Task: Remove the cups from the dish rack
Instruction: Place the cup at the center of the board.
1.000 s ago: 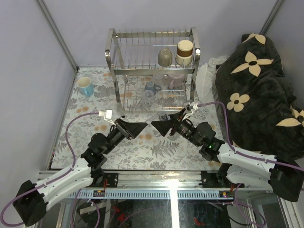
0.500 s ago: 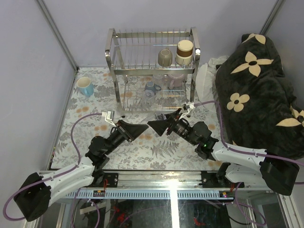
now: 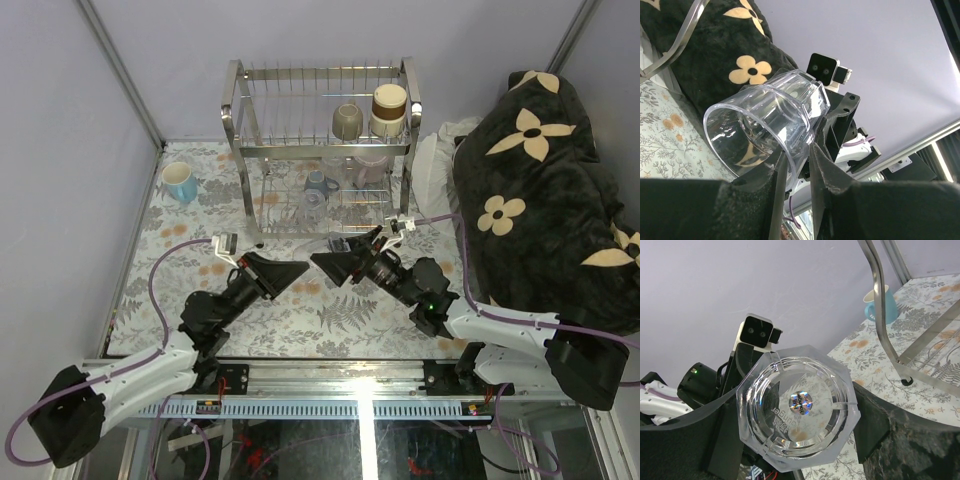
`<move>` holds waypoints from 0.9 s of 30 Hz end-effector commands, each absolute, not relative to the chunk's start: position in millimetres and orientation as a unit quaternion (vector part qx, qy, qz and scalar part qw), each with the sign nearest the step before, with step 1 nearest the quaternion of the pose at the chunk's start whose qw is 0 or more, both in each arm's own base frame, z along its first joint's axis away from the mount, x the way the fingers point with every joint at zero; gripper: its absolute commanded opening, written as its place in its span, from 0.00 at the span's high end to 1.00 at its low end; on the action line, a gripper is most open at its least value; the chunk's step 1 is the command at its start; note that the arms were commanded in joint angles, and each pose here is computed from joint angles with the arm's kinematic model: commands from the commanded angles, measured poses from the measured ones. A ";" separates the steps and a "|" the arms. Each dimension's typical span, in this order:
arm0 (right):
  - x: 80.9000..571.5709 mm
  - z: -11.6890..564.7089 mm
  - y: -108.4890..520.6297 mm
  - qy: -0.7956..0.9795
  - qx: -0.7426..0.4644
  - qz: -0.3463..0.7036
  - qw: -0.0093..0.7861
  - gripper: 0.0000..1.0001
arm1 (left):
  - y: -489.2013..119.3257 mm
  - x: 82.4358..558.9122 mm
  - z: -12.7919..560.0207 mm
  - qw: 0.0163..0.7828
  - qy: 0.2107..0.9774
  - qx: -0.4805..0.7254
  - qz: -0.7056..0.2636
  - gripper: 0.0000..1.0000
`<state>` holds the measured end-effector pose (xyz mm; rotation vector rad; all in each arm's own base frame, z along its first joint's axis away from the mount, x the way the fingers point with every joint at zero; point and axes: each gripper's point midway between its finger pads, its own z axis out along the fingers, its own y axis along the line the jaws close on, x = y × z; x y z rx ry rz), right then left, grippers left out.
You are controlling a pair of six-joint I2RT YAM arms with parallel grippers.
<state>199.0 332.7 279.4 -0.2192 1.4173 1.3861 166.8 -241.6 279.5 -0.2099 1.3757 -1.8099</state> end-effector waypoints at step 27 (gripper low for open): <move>198.0 296.8 314.6 0.574 -0.080 0.571 0.581 0.39 | -231.9 165.2 327.4 0.476 0.540 -0.053 -0.692 0.92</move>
